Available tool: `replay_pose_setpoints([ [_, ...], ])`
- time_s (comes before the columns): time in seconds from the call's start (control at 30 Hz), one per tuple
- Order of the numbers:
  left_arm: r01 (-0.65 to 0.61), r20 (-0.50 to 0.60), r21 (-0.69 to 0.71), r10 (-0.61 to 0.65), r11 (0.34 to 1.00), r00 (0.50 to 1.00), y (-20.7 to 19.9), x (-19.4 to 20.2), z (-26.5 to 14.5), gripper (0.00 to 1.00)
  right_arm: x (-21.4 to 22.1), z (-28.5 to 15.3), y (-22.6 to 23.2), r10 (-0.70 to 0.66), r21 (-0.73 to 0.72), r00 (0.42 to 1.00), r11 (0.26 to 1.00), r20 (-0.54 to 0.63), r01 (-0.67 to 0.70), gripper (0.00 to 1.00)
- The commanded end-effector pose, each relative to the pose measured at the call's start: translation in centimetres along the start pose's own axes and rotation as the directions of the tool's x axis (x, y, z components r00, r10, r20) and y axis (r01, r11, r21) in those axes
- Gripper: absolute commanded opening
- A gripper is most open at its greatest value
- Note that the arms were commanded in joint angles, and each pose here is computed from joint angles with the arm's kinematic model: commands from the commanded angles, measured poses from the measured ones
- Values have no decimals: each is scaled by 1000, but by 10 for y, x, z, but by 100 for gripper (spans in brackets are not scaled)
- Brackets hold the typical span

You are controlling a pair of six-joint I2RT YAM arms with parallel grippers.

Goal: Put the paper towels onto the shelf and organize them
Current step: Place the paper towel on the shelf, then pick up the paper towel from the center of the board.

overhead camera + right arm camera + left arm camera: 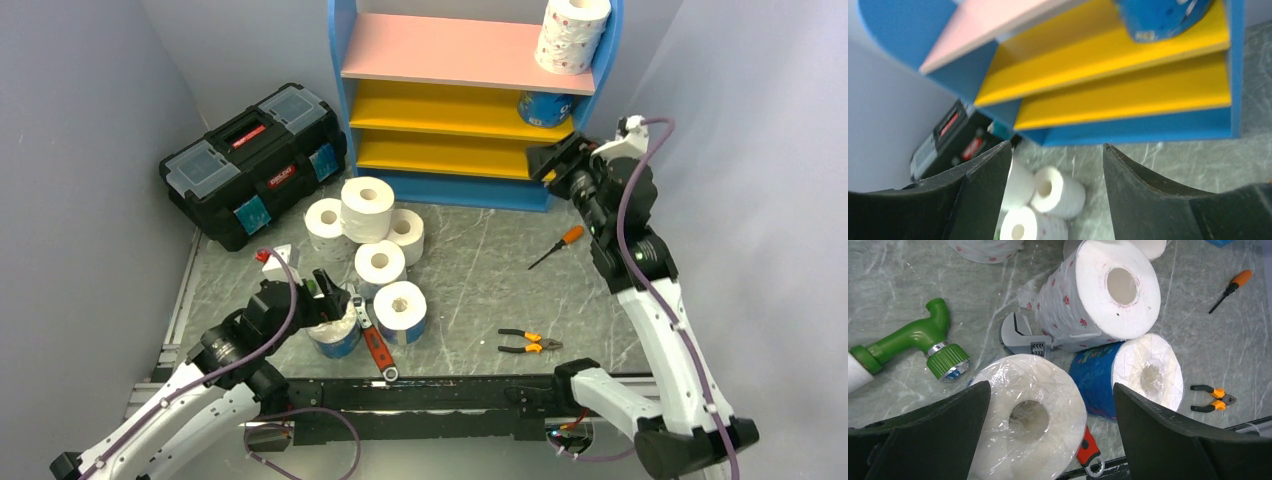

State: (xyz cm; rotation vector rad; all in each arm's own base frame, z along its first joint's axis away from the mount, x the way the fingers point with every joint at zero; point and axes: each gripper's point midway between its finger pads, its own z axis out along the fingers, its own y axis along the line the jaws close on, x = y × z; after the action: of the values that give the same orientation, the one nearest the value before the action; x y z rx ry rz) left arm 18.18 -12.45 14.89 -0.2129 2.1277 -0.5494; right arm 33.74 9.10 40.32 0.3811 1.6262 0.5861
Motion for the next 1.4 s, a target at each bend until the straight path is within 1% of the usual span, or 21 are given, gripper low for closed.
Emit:
replay_pose_setpoints([
  [0.0,12,68,-11,-12,1000,998,0,-22,-14,99,48,-34,7,-109,-89,982,991,-153,96,70],
  [0.13,14,86,-46,-10,999,996,6,-27,-18,99,91,-56,18,-168,-196,951,974,-260,118,71],
  [0.23,21,95,-90,-12,996,995,13,-30,-19,99,133,-72,24,-218,-300,911,947,-351,112,71],
  [0.3,42,101,-122,-29,992,994,19,-30,-20,99,160,-81,23,-234,-336,882,937,-409,93,71],
  [0.37,59,110,-129,-45,990,993,21,-29,-19,99,189,-86,15,-224,-328,860,942,-459,70,71],
  [0.4,68,117,-124,-54,990,992,21,-29,-19,99,201,-86,9,-197,-299,857,953,-476,52,71],
  [0.47,84,127,-104,-71,991,989,20,-27,-17,99,225,-86,-6,-150,-242,854,970,-498,29,74],
  [0.5,89,129,-90,-77,992,989,19,-26,-16,99,234,-84,-18,-113,-185,862,983,-495,23,75],
  [0.53,90,128,-72,-81,993,988,16,-25,-15,99,241,-82,-24,-85,-153,870,988,-486,10,76],
  [0.57,93,131,-50,-85,994,988,13,-25,-14,99,247,-82,-24,-70,-157,869,988,-490,-9,77],
  [0.63,94,132,-7,-92,996,987,6,-24,-13,99,258,-83,-17,-68,-186,848,982,-525,-36,80],
  [0.7,92,131,28,-95,995,987,1,-23,-12,99,270,-84,-2,-107,-246,810,968,-577,-47,81],
  [0.77,90,130,52,-96,995,987,-3,-23,-11,99,281,-83,8,-155,-270,779,963,-608,-18,84],
  [0.87,83,124,77,-92,994,988,-6,-19,-9,99,300,-85,28,-270,-327,728,943,-630,67,87],
  [1.0,108,127,105,-121,989,985,-8,-14,-5,99,325,-82,35,-335,-331,662,933,-670,138,88],
  [1.17,144,147,132,-163,981,976,-7,-12,-3,99,342,-79,40,-336,-324,642,935,-689,141,87],
  [1.23,161,158,133,-181,978,971,-4,-11,-1,99,349,-76,37,-344,-309,627,936,-699,168,86],
  [1.3,167,154,129,-186,977,970,-2,-7,2,99,356,-75,34,-347,-304,611,936,-712,177,85],
  [1.37,161,146,134,-180,978,973,-3,-5,3,99,362,-73,35,-342,-304,607,938,-718,169,84],
])
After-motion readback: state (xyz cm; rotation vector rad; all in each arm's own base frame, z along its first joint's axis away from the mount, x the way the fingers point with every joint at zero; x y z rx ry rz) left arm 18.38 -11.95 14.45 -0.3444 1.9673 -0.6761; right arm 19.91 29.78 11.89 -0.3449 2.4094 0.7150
